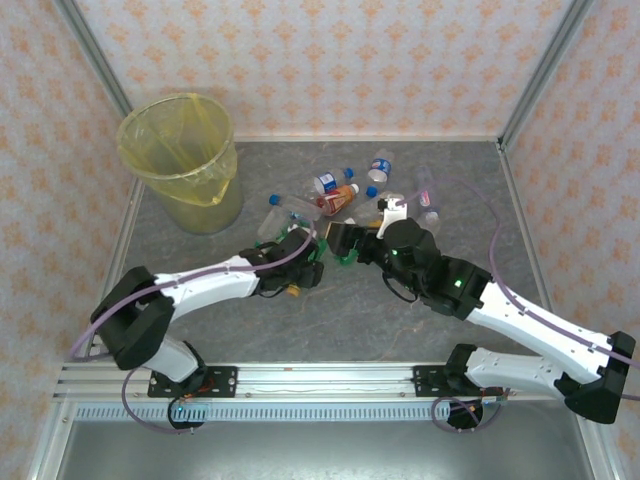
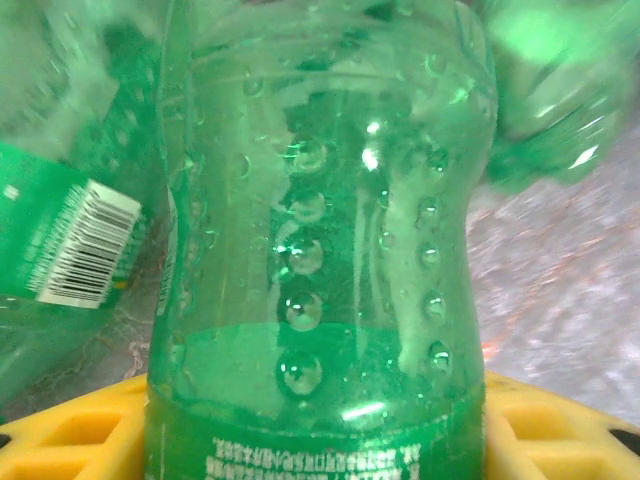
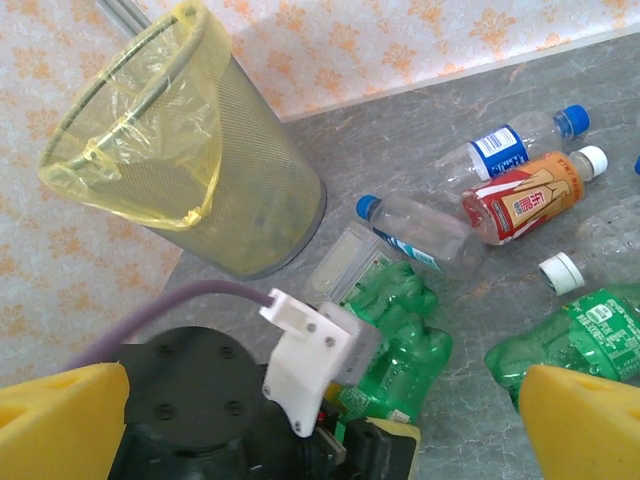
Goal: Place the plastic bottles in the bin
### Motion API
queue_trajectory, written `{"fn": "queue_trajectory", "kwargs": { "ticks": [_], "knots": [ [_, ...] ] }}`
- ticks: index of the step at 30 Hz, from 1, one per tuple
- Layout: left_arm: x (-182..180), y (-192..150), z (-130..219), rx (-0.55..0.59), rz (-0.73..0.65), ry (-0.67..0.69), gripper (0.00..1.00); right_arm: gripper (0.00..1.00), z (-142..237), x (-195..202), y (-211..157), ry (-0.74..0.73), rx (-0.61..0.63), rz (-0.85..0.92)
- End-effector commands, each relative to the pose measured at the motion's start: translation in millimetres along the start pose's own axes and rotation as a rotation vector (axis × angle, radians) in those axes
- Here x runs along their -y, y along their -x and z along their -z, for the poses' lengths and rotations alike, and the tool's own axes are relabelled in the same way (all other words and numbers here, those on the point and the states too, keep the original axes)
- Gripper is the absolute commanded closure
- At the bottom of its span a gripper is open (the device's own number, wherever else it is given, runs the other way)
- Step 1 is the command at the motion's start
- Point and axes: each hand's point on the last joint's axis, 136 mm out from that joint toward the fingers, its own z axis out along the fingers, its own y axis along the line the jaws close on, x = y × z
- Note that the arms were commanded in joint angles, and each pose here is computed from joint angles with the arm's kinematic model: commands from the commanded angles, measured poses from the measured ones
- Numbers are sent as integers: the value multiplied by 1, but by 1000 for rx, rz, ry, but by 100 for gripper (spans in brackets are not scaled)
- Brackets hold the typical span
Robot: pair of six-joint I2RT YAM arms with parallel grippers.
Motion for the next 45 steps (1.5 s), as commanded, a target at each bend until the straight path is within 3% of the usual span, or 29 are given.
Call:
{"fn": "queue_trajectory", "kwargs": {
  "ticks": [1,6,13,23,34,45],
  "knots": [
    [5,38,39,122,77,-18,45,0,10,-3,20,11,93,-1],
    [5,88,98,282,137,-27,46,0,13,-13,32,59,142,8],
    [-22,151,162,404,222,-14,47,0,9,-38,42,146,158,43],
    [-123,227,236,532,346,179,48,0,-4,-73,51,256,158,66],
    [-229,247,249,526,508,401,48,0,-15,-104,63,316,139,114],
    [-292,249,210,486,615,472,48,0,-35,-106,55,292,109,126]
  ]
}}
